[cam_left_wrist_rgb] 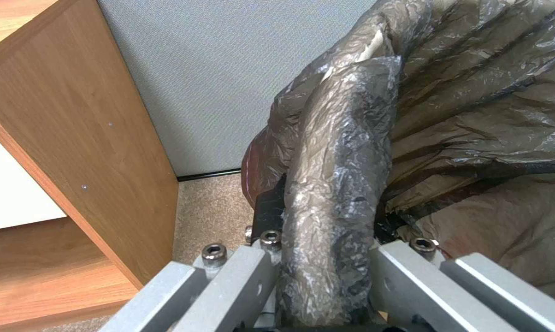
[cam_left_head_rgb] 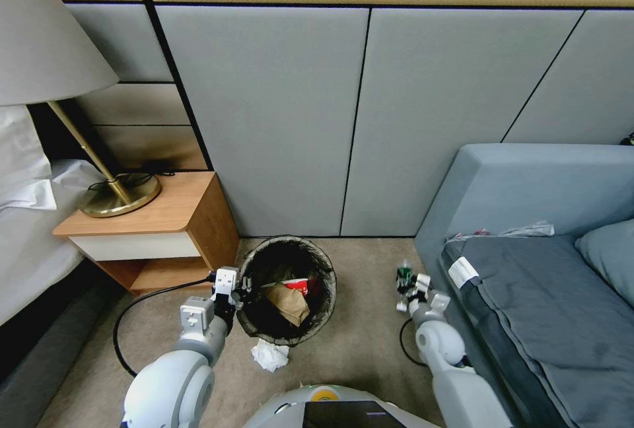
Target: Pick up the trash bin, then pick up the garbage from the floor and place it into the trash bin.
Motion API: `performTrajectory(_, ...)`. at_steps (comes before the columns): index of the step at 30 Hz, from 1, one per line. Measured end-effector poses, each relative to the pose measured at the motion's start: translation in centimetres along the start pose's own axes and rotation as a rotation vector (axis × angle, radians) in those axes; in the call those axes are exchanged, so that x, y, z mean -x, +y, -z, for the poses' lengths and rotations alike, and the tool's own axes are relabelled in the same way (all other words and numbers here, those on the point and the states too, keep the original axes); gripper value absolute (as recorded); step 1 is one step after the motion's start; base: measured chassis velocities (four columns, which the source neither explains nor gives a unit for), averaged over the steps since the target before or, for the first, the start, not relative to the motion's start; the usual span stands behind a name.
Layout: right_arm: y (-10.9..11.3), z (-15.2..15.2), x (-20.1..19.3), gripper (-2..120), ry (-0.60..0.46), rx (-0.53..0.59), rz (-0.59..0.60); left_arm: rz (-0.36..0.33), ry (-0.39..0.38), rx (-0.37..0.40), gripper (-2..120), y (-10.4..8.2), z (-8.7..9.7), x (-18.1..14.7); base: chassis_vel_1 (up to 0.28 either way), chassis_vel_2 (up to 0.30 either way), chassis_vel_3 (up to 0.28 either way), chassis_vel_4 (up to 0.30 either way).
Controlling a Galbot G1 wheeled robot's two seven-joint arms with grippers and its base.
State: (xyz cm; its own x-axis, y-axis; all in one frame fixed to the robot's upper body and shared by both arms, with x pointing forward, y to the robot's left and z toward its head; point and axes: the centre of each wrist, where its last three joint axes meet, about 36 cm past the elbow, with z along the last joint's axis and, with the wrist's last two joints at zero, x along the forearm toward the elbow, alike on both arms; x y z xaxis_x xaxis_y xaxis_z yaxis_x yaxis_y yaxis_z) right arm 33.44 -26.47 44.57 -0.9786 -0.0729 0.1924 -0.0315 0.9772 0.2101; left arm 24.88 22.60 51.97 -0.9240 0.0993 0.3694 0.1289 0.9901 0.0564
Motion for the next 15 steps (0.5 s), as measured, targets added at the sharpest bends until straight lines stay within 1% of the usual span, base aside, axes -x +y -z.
performTrajectory(2, 1.4, 2.2, -1.0, 25, -0.036, -0.019, 0.068, -0.002, 0.002, 0.001, 1, 0.0, -0.1, 0.1, 0.000, 0.000, 0.000, 0.000)
performTrajectory(3, 1.4, 2.2, -1.0, 25, -0.036, -0.019, 0.068, -0.002, 0.002, 0.001, 1, 0.0, -0.1, 0.1, 0.000, 0.000, 0.000, 0.000)
performTrajectory(4, 1.9, 2.8, -1.3, 25, -0.044, -0.022, 0.091, -0.003, 0.003, 0.001, 1, 0.0, -0.1, 0.1, 0.000, 0.000, 0.000, 0.000)
performTrajectory(5, 2.9, 3.6, -1.8, 25, -0.053, -0.026, 0.133, -0.004, 0.004, 0.003, 1, 0.1, -0.1, 0.2, 0.000, 0.000, 0.000, 0.000)
performTrajectory(6, 2.9, 3.6, -1.8, 25, -0.053, -0.026, 0.133, -0.004, 0.004, 0.003, 1, 0.1, -0.1, 0.2, 0.000, 0.000, 0.000, 0.000)
performTrajectory(9, 5.5, 4.6, -2.7, 25, -0.056, -0.030, 0.242, -0.008, 0.003, 0.004, 1, 0.2, -0.1, 0.4, 0.000, 0.000, 0.000, 0.000)
performTrajectory(10, 5.5, 4.6, -2.7, 25, -0.056, -0.030, 0.242, -0.008, 0.003, 0.004, 1, 0.2, -0.1, 0.4, 0.000, 0.000, 0.000, 0.000)
performTrajectory(14, 7.2, 5.2, -3.0, 25, -0.053, -0.059, 0.374, -0.013, 0.001, 0.001, 1, 0.4, 0.0, 0.6, 0.000, 0.000, 0.000, 0.000)
performTrajectory(15, 7.2, 5.2, -3.0, 25, -0.053, -0.059, 0.374, -0.013, 0.001, 0.001, 1, 0.4, 0.0, 0.6, 0.000, 0.000, 0.000, 0.000)
